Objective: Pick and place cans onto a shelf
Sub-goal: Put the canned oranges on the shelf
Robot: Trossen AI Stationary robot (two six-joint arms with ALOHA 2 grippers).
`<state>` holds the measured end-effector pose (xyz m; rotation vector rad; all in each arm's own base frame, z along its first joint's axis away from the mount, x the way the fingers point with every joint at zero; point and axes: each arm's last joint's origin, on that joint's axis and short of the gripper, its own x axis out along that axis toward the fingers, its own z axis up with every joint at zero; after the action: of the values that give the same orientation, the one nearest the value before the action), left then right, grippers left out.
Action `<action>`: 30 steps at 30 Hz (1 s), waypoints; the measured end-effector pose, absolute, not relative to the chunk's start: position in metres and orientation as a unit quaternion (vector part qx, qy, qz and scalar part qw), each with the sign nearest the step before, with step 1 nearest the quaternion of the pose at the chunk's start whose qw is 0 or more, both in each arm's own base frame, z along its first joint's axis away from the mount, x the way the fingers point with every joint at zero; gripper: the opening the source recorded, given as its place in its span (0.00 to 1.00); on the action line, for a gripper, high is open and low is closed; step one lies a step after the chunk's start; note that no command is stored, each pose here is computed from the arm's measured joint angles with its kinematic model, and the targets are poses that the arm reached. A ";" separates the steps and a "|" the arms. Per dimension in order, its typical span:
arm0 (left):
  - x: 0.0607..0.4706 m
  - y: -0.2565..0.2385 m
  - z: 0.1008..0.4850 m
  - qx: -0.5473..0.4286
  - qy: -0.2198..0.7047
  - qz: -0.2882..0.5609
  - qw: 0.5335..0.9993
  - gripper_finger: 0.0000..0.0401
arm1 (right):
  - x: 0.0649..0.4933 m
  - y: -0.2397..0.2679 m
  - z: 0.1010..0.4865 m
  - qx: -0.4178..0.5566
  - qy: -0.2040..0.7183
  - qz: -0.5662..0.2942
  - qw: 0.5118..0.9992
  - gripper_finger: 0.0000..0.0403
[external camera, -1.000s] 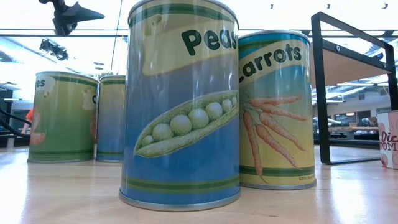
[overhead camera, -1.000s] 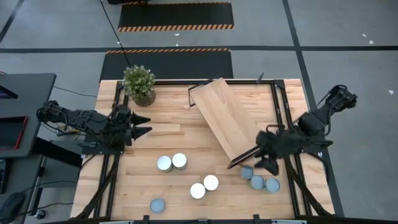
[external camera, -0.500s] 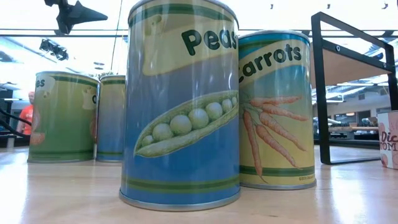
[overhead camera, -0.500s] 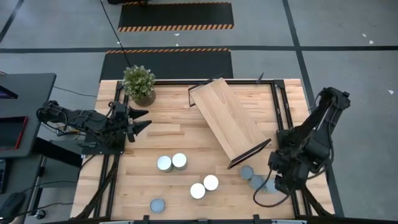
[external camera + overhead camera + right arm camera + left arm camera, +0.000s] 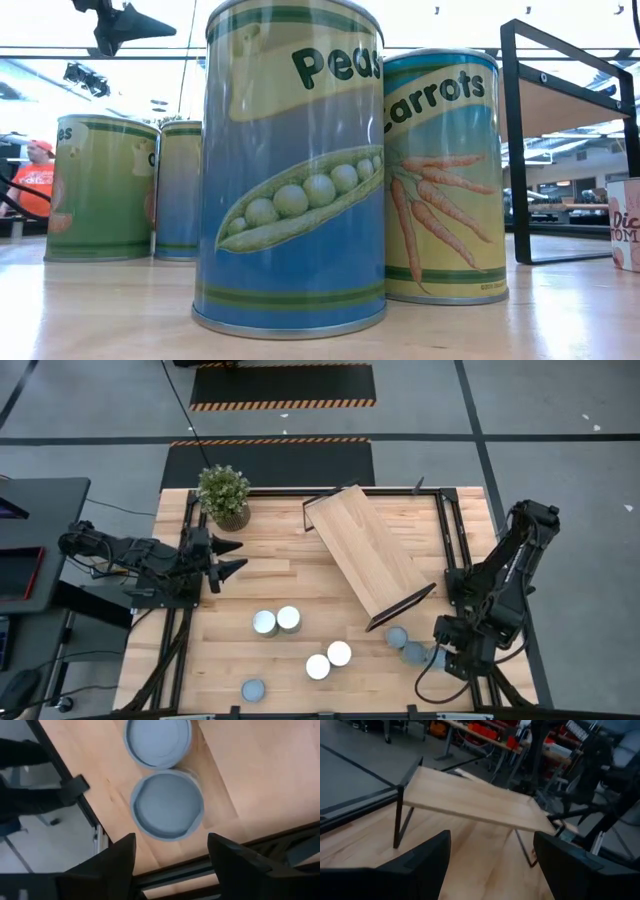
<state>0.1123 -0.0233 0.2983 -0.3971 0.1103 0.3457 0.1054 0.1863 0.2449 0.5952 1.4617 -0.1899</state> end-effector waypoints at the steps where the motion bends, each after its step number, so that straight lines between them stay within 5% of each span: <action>1: 0.113 -0.024 0.298 -0.196 0.057 0.167 0.965 0.73 | 0.106 0.186 0.244 0.265 0.661 -0.081 0.698 0.66; 13: 0.120 -0.027 0.295 -0.191 0.070 0.166 0.965 0.73 | 0.127 0.172 0.243 0.244 0.677 -0.048 0.693 0.95; 23: 0.120 -0.027 0.295 -0.192 0.070 0.166 0.965 0.72 | 0.153 0.171 0.236 0.192 0.607 -0.042 0.770 0.95; 30: 0.121 -0.028 0.295 -0.218 0.075 0.145 0.962 0.72 | 0.175 0.191 0.231 0.111 0.615 -0.025 0.780 0.94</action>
<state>0.1206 -0.0279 0.2947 -0.4422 0.1511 0.2941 0.1750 0.1910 0.2305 0.2406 1.3298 -0.0544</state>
